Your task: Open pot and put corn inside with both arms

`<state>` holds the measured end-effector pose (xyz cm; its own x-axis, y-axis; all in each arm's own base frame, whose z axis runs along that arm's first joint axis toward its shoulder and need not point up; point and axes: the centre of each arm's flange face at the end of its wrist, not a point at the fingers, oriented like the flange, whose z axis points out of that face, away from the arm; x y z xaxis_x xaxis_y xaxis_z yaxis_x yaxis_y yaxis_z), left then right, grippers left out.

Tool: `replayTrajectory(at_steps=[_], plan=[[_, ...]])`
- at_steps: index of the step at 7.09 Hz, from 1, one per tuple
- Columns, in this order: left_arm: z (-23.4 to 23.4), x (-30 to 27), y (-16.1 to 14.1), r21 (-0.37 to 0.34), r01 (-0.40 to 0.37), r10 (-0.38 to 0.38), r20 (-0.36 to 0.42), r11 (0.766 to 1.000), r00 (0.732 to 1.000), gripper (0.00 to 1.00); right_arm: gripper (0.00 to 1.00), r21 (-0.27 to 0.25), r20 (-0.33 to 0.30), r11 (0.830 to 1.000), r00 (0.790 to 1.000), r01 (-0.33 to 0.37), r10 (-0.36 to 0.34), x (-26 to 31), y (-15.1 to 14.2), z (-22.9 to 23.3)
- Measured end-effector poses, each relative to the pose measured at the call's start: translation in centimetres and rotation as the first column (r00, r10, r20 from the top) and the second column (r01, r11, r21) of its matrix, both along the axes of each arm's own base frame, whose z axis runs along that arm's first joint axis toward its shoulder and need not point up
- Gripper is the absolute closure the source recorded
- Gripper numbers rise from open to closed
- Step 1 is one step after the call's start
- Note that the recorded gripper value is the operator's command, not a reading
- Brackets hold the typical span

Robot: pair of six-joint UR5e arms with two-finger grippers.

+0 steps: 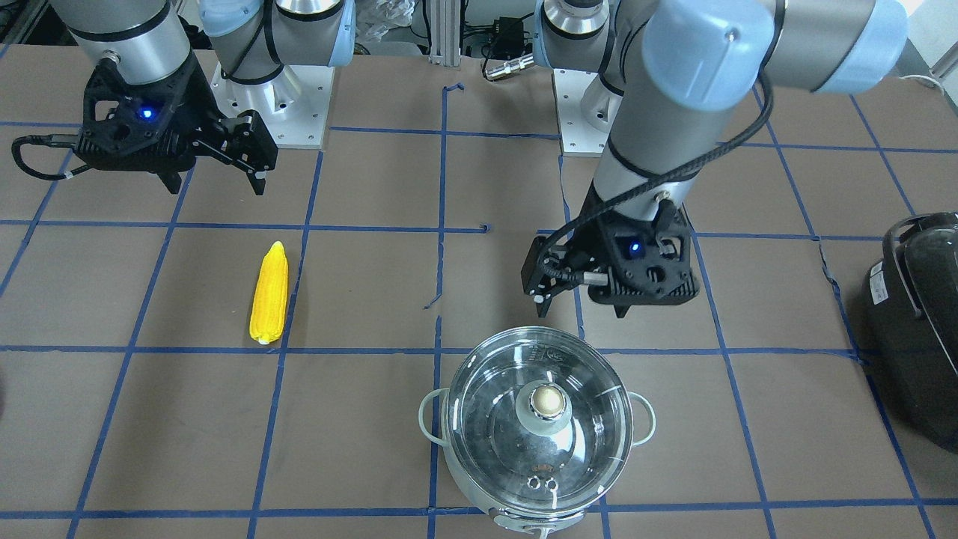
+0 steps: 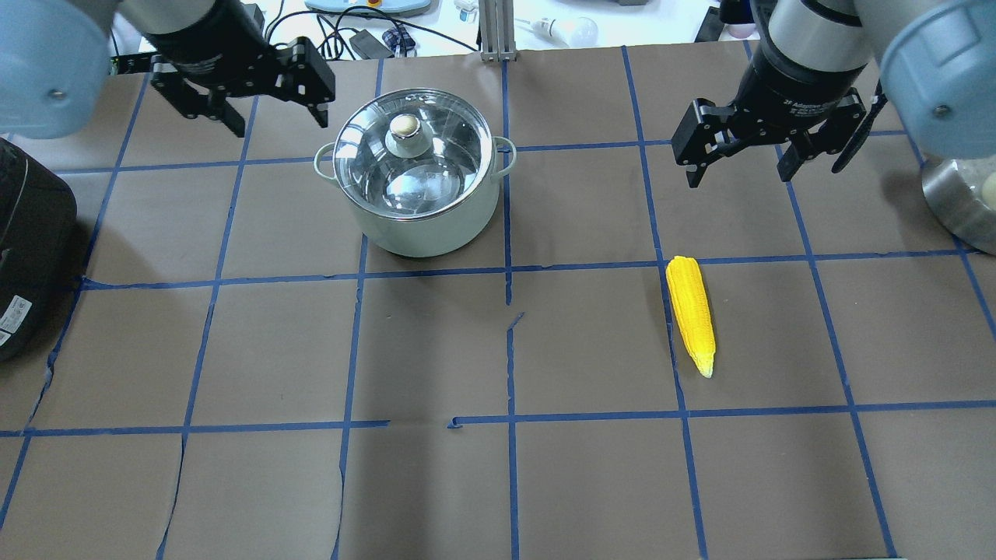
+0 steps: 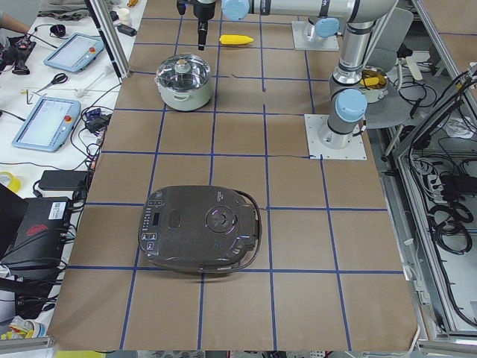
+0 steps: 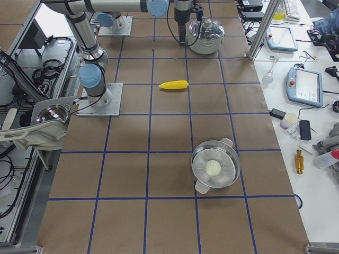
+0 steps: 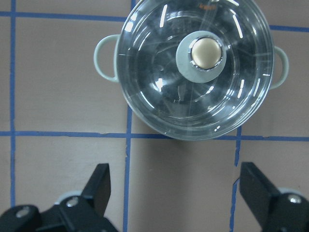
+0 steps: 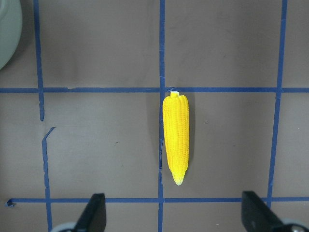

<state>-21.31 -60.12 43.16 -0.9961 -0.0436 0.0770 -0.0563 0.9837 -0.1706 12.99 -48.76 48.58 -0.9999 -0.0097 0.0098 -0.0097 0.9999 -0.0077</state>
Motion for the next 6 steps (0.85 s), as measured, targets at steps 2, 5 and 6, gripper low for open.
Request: replayTrajectory(at_steps=[2, 5, 6], plan=[[-5.1, -1.3, -3.7, -0.001, 0.003, -0.003, 0.004, 1.0, 1.0, 0.04, 0.0, 0.039, 0.004, 0.999, 1.0, 0.013, -0.013, -1.3, -1.9, -2.7], [-8.0, -1.6, -5.9, 0.013, 0.003, -0.003, 0.01, 1.0, 1.0, 0.06, 0.0, 0.084, -0.003, 0.995, 0.999, 0.049, -0.049, -4.4, -4.5, -10.1], [-8.5, -1.7, -6.2, 0.019, -0.001, 0.001, 0.009, 1.0, 1.0, 0.21, 0.0, 0.134, -0.001, 0.99, 0.999, 0.05, -0.05, -4.5, -3.4, -12.9]])
